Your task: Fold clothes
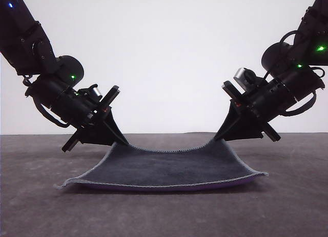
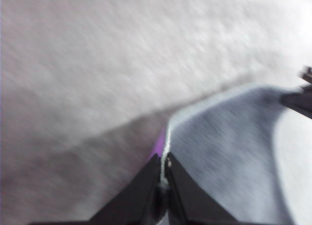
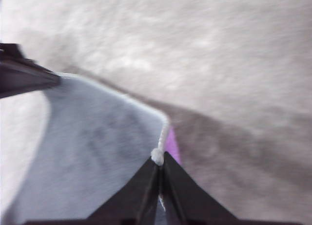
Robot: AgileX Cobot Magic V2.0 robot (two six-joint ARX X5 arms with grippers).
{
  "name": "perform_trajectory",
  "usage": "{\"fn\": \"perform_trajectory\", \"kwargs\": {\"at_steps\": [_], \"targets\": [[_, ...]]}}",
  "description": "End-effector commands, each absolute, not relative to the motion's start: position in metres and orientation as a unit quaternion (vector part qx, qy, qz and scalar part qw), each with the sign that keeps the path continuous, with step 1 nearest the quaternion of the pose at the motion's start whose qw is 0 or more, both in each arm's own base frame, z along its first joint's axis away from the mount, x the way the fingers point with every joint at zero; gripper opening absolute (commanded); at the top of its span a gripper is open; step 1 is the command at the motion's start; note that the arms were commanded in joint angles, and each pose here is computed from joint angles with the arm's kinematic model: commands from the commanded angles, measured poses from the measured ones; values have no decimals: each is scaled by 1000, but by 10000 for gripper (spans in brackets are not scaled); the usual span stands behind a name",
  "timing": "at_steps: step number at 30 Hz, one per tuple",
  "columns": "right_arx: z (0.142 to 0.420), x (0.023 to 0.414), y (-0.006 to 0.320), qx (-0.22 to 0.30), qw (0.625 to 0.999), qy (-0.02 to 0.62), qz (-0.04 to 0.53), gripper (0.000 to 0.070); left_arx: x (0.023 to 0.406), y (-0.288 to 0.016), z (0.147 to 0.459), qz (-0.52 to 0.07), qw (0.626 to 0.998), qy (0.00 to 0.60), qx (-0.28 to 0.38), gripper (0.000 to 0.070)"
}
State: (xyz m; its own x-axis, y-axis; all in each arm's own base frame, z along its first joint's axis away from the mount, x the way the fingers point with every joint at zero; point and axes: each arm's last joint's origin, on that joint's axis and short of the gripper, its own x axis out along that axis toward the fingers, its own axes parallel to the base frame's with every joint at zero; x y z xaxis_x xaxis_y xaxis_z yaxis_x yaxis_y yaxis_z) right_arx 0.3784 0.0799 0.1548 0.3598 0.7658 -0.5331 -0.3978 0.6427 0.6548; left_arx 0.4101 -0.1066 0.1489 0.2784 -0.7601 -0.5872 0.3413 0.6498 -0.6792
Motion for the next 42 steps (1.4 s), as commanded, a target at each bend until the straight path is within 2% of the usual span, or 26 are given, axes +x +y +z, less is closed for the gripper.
{"fn": "perform_trajectory", "kwargs": {"at_steps": [1, 8, 20, 38, 42], "targets": [[155, 383, 81, 226, 783, 435, 382, 0, 415, -109, 144, -371, 755, 490, -228, 0], [165, 381, 70, 254, 736, 465, 422, 0, 405, -101, 144, -399, 707, 524, -258, 0], [170, 360, 60, 258, 665, 538, 449, 0, 373, -91, 179, -428, 676, 558, -222, 0], [169, 335, 58, 254, 605, 598, 459, 2, 347, -98, 179, -442, 606, 624, -217, 0], [169, 332, 59, 252, 599, 603, 463, 12, 345, -100, 179, -444, 602, 628, -215, 36]]}}
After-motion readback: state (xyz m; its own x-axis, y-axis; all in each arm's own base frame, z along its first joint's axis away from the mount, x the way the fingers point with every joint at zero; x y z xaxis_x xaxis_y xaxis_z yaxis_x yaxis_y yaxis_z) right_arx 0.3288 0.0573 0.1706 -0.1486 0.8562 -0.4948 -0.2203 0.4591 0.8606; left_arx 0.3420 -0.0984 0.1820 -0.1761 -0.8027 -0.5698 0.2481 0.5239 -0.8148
